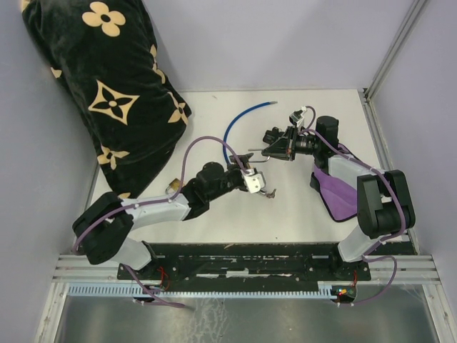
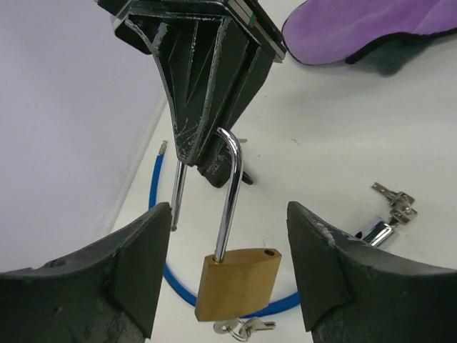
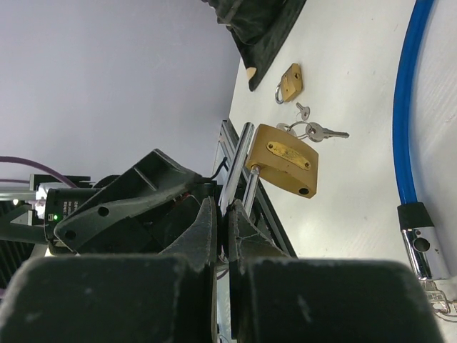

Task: Lock with the key
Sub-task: Lock the lock.

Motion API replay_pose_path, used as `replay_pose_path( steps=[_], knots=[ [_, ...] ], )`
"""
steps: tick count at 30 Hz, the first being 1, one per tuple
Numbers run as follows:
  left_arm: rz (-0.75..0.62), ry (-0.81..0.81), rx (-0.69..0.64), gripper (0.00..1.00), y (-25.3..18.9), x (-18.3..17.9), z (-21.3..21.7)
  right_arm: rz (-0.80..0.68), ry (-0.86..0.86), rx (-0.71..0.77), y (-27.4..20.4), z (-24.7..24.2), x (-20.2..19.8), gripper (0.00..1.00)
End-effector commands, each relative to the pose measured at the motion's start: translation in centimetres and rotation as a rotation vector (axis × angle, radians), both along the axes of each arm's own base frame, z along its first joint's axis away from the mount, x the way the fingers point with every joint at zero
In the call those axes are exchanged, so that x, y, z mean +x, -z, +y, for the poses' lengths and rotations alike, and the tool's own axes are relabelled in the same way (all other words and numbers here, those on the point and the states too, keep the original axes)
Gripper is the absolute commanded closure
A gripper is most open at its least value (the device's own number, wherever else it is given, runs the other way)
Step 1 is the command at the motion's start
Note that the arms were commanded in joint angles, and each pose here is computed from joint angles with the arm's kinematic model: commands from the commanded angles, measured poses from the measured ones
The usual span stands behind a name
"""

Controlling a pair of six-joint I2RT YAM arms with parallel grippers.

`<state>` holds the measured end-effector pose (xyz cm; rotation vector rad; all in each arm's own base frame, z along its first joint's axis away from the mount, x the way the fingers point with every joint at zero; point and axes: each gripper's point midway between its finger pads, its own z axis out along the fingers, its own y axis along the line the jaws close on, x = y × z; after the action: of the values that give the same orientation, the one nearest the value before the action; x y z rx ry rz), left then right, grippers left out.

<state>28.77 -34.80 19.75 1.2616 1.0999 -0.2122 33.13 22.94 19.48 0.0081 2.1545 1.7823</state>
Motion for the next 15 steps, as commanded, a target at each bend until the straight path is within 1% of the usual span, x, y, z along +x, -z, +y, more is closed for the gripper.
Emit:
replay_pose_path(
  steps=[1, 2, 4, 7, 12, 15],
  knots=[
    [-0.097, -0.008, 0.029, 0.32, -1.4, 1.5, -1.7, -0.102, -0.033, 0.040, -3.0, 0.1, -0.3, 0.98],
    [-0.098, -0.011, 0.038, 0.37, -1.2, 1.6, -1.9, -0.101, -0.032, 0.040, -3.1, 0.1, -0.3, 0.98],
    [-0.096, -0.013, 0.060, 0.42, -0.8, 1.9, -2.2, -0.099, -0.033, 0.041, -3.0, 0.1, -0.3, 0.98],
    [-0.091, -0.036, 0.104, 0.45, 0.3, 2.4, -2.1, -0.093, -0.032, 0.044, -3.1, 0.1, -0.3, 0.98],
    [-0.107, -0.113, 0.149, 0.52, 1.1, 3.8, -1.4, -0.087, -0.031, 0.045, -3.1, 0.2, -0.3, 0.98],
    [-0.118, -0.166, 0.172, 0.63, 1.3, 4.8, -1.1, -0.085, -0.033, 0.044, -3.0, 0.2, -0.4, 0.98]
  ],
)
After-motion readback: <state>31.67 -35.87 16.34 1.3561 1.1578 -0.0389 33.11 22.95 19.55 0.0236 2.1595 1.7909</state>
